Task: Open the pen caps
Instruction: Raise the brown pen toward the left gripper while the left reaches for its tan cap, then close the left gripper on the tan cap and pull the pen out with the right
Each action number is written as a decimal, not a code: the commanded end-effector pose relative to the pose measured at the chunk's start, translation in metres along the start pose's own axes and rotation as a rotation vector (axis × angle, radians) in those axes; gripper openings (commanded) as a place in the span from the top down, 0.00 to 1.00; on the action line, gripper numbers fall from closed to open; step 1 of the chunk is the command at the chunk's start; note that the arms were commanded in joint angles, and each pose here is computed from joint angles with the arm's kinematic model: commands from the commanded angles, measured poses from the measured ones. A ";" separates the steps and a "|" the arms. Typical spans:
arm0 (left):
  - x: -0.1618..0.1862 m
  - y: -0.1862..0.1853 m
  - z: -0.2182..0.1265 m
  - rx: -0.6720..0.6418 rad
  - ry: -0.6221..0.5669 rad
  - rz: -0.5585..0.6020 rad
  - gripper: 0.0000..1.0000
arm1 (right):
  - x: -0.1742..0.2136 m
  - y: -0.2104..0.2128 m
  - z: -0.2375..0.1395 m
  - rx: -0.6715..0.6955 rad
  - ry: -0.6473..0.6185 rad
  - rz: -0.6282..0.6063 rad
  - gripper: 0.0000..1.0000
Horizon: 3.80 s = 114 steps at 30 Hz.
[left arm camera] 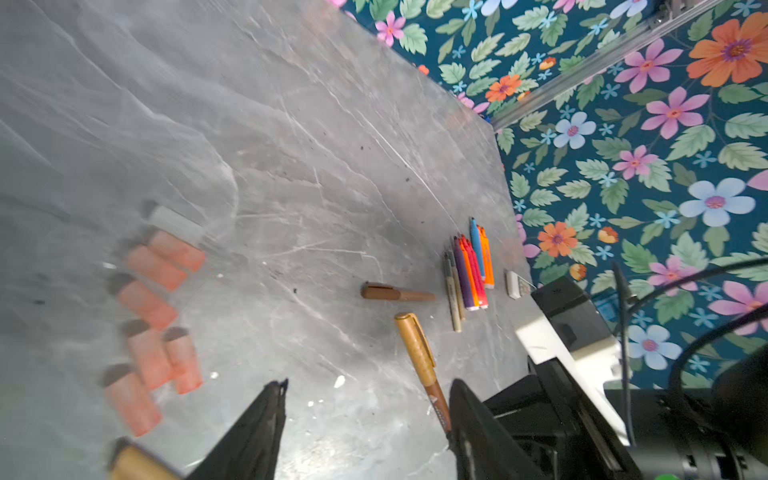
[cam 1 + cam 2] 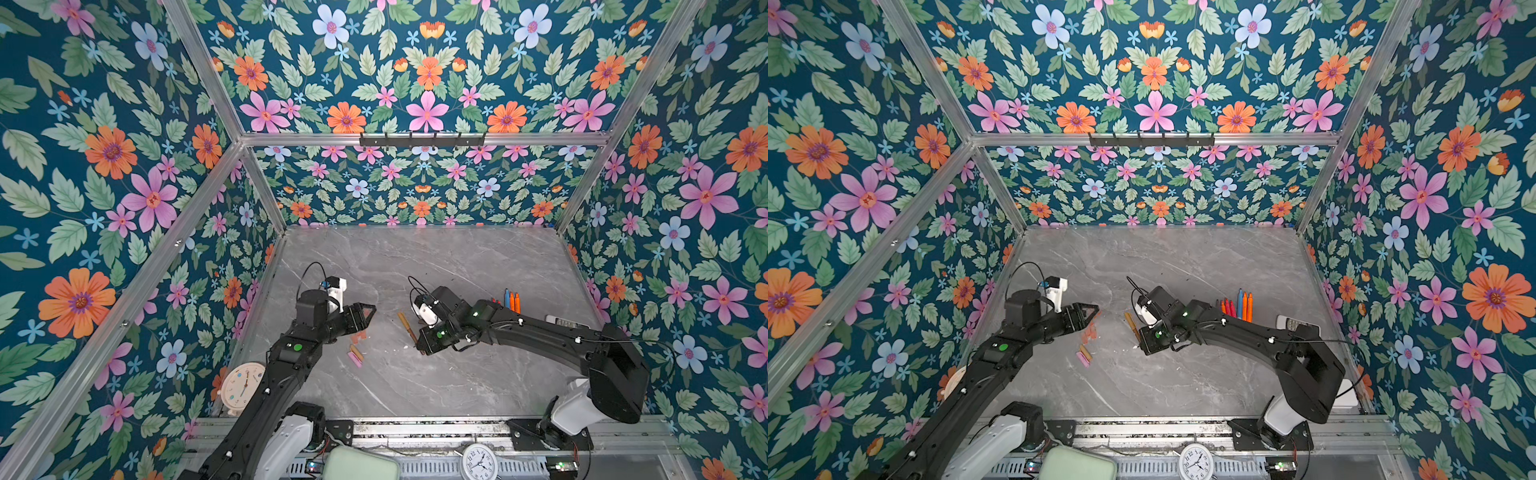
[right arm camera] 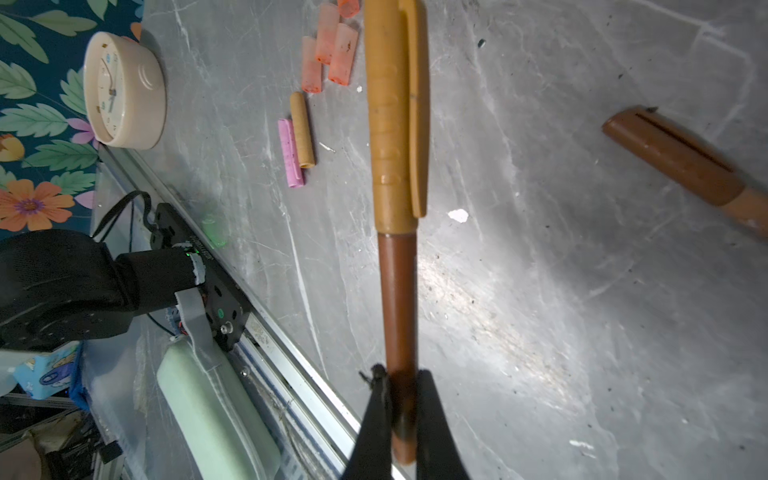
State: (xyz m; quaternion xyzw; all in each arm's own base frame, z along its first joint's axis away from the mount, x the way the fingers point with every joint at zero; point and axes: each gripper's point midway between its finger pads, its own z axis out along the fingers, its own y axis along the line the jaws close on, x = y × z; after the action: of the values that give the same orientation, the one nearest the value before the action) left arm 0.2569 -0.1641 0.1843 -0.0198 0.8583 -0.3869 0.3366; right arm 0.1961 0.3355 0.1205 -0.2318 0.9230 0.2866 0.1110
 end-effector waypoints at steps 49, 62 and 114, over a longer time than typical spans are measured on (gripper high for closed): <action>0.029 -0.089 0.063 0.411 0.065 -0.103 0.58 | -0.002 0.018 -0.042 -0.112 -0.122 0.052 1.00; 0.032 -0.092 0.064 0.426 0.072 -0.115 0.63 | -0.005 0.021 -0.048 -0.127 -0.150 0.048 1.00; 0.036 -0.100 0.060 0.478 0.088 -0.121 0.79 | -0.008 0.026 -0.038 -0.157 -0.130 0.067 1.00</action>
State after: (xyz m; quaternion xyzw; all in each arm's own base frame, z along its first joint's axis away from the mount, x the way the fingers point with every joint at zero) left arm 0.2440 -0.2798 0.1924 0.0118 0.7675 -0.5837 0.2647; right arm 0.1862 0.3322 0.1616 -0.1872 0.8998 0.3697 0.1364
